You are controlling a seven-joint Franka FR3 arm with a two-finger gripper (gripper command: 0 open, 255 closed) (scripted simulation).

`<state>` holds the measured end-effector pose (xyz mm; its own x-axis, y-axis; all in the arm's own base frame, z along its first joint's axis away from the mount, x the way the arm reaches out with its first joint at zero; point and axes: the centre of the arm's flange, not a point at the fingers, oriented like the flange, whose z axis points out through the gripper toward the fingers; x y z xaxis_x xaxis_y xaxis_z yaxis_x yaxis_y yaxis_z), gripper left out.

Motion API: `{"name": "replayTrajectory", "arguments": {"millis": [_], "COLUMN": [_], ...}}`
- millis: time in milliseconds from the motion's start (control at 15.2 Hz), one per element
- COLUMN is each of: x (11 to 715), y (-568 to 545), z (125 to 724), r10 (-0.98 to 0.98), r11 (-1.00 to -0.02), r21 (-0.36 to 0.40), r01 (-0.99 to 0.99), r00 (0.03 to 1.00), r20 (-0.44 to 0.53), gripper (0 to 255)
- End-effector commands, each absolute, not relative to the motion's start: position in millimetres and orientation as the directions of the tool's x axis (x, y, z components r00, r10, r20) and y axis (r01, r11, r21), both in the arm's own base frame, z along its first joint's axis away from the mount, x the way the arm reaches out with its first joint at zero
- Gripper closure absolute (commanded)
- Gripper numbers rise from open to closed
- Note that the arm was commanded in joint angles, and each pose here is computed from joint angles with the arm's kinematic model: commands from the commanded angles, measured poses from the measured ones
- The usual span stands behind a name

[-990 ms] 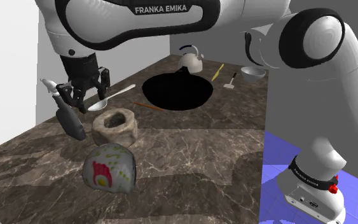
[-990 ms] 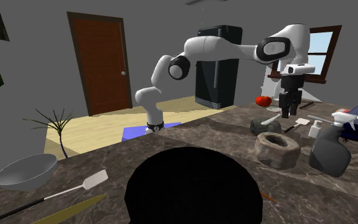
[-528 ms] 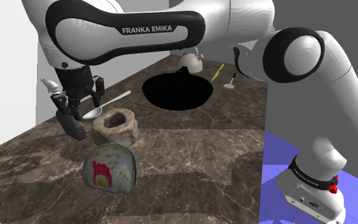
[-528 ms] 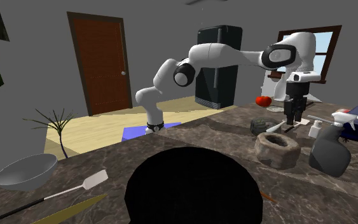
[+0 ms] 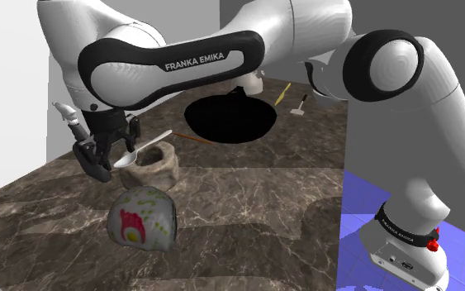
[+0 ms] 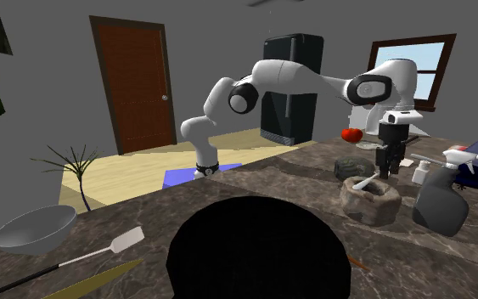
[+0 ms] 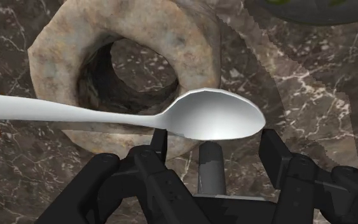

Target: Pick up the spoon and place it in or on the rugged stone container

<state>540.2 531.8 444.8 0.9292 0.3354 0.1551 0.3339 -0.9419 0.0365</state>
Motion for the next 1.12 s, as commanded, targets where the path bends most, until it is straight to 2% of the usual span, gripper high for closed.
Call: {"name": "replayTrajectory", "arguments": {"millis": [0,462,528,858,1056], "x": [539.7,539.7,539.7,539.7,533.4], "y": [532.0,532.0,532.0,532.0,531.2], "z": [433.9,433.9,433.9,433.9,473.0], "r10": [0.336,0.336,0.336,0.336,0.336], "r11": [-0.942,-0.942,-0.942,-0.942,-0.942], "r21": [0.036,0.036,0.036,0.036,0.036], "r01": [0.334,0.334,0.334,0.334,0.334], "r00": [0.929,0.929,0.929,0.929,0.929], "r20": [0.155,0.155,0.155,0.155,0.155], "gripper": [255,255,0,0,0]}}
